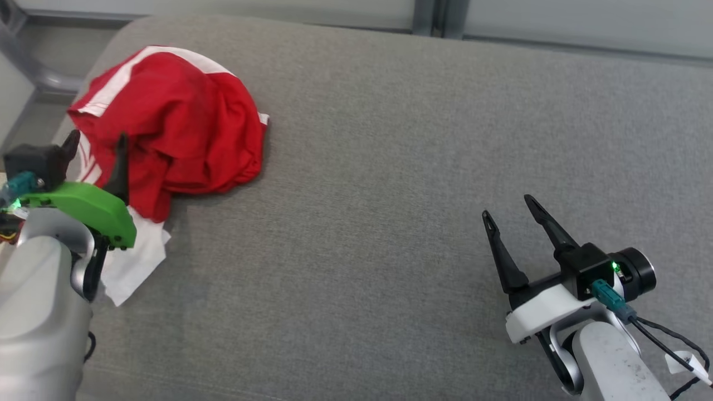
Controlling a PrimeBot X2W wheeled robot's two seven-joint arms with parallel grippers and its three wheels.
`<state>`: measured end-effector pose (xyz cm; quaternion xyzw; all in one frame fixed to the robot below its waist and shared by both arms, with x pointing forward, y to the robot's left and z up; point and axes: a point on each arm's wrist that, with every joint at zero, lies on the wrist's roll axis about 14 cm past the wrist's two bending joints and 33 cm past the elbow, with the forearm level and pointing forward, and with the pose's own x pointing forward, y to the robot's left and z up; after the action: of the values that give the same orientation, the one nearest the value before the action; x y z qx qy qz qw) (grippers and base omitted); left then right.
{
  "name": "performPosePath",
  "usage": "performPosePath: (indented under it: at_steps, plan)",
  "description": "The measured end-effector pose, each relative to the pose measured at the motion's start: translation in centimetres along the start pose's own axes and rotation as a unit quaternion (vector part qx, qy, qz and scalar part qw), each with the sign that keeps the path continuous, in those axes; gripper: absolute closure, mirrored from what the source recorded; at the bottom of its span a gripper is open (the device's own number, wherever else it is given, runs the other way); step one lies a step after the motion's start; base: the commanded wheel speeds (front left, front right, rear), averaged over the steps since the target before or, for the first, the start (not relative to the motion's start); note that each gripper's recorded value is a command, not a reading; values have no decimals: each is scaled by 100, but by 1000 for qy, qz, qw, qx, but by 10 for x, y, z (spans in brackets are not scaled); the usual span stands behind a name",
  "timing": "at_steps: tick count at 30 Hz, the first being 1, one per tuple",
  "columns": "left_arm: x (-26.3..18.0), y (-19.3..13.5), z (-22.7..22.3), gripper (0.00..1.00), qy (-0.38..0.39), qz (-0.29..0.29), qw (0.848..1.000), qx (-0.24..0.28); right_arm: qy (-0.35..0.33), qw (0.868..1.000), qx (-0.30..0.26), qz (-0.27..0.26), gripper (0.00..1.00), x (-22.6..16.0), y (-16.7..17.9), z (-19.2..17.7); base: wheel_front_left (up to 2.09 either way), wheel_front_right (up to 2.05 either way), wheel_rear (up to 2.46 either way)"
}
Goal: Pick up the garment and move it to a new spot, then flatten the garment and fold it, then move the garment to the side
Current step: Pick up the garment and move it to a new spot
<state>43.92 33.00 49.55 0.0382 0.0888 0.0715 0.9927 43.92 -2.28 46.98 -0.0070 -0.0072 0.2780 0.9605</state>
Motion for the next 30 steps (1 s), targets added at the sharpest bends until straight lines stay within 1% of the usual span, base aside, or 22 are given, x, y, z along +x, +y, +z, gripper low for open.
performPosePath:
  at_steps: [3,6,8,9,11,12,13,14,18,23,27,30]
  plan:
    - [22,-8,-28,0,65,-17,998,8,21,1000,9,-16,0,-4,-13,-19,0,0,0]
    - [34,-8,-56,0,122,-20,992,13,38,999,14,-37,0,-12,-27,-31,0,0,0]
    - [44,-5,-63,0,135,-11,991,-2,45,998,15,-52,0,-19,-35,-36,0,0,0]
    - [49,-2,-66,0,140,-9,990,7,48,997,17,-60,0,-23,-40,-38,0,0,0]
    - [58,-1,-70,0,147,-4,989,4,52,996,18,-76,0,-30,-49,-40,0,0,0]
    - [62,-4,-75,50,158,-4,987,3,54,995,19,-83,0,-33,-53,-41,0,0,0]
    - [65,-9,-79,95,165,-10,986,7,55,994,20,-91,0,-36,-57,-42,0,0,0]
    - [68,-13,-82,100,168,-14,986,10,57,993,22,-98,0,-39,-60,-43,0,0,0]
    - [81,-28,-63,100,122,-33,992,20,71,991,31,-113,0,-51,-63,-51,0,0,0]
    - [80,-45,-37,100,63,-52,996,27,88,987,53,-126,0,-69,-55,-60,0,0,0]
    - [75,-64,7,100,-7,-75,997,14,88,986,65,-128,0,-78,-46,-57,0,0,0]
    - [63,-82,46,100,-66,-100,993,1,77,987,69,-125,0,-82,-38,-48,0,0,0]
